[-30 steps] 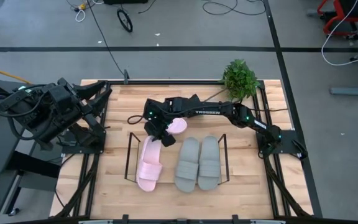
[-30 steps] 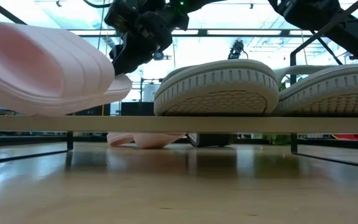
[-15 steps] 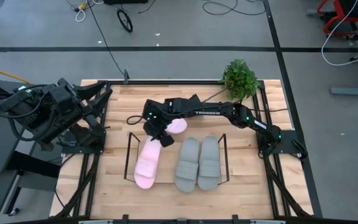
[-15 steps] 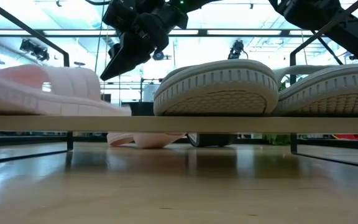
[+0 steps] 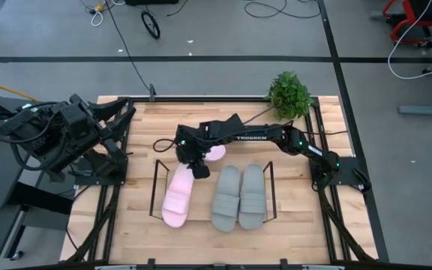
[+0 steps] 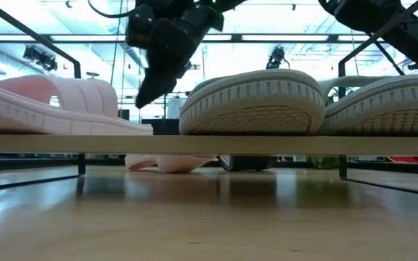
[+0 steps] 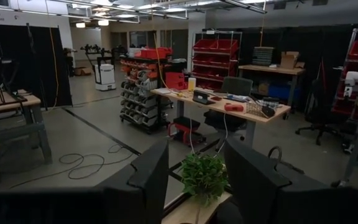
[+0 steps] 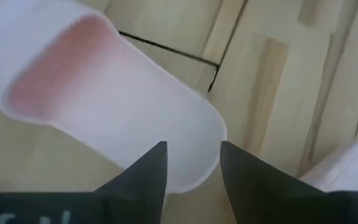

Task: Pick and place slides into the shelf
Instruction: Align the pink slipper with the other pink slipper on the shelf

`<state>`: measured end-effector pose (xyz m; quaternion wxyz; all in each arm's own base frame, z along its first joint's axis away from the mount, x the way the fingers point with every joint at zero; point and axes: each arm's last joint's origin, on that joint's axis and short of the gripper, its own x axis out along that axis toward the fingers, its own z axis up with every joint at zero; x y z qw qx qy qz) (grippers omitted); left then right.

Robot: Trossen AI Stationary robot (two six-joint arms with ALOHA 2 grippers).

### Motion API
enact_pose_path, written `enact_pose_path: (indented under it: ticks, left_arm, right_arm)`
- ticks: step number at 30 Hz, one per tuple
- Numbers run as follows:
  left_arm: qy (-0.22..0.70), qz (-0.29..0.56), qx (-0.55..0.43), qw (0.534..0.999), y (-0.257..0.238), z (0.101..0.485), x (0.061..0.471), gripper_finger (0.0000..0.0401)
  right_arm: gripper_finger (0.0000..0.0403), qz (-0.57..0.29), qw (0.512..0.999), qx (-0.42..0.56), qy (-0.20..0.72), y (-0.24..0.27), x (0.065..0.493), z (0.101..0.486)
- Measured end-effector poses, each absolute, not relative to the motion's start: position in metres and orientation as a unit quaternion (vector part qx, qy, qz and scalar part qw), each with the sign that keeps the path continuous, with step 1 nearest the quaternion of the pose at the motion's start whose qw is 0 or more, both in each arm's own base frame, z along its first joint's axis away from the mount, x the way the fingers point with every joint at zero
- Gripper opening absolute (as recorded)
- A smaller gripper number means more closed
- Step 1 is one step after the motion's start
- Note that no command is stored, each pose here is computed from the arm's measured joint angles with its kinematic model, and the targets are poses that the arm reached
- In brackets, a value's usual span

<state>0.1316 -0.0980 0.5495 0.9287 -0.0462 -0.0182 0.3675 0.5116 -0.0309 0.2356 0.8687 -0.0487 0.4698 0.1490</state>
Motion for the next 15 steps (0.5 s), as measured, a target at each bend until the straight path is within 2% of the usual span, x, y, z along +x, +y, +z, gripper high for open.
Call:
enact_pose_path:
  ticks: [8,15]
  left_arm:
    - [-0.015,0.368,-0.039,0.929,-0.099,0.549,0.132,0.0162]
    - [-0.011,0.368,-0.028,0.930,-0.099,0.548,0.133,0.0162]
  right_arm:
    - [0.0105,0.074,0.830,0.004,0.553,-0.041,0.495,0.233]
    - [0.0107,0.097,0.766,-0.009,0.636,-0.052,0.473,0.228]
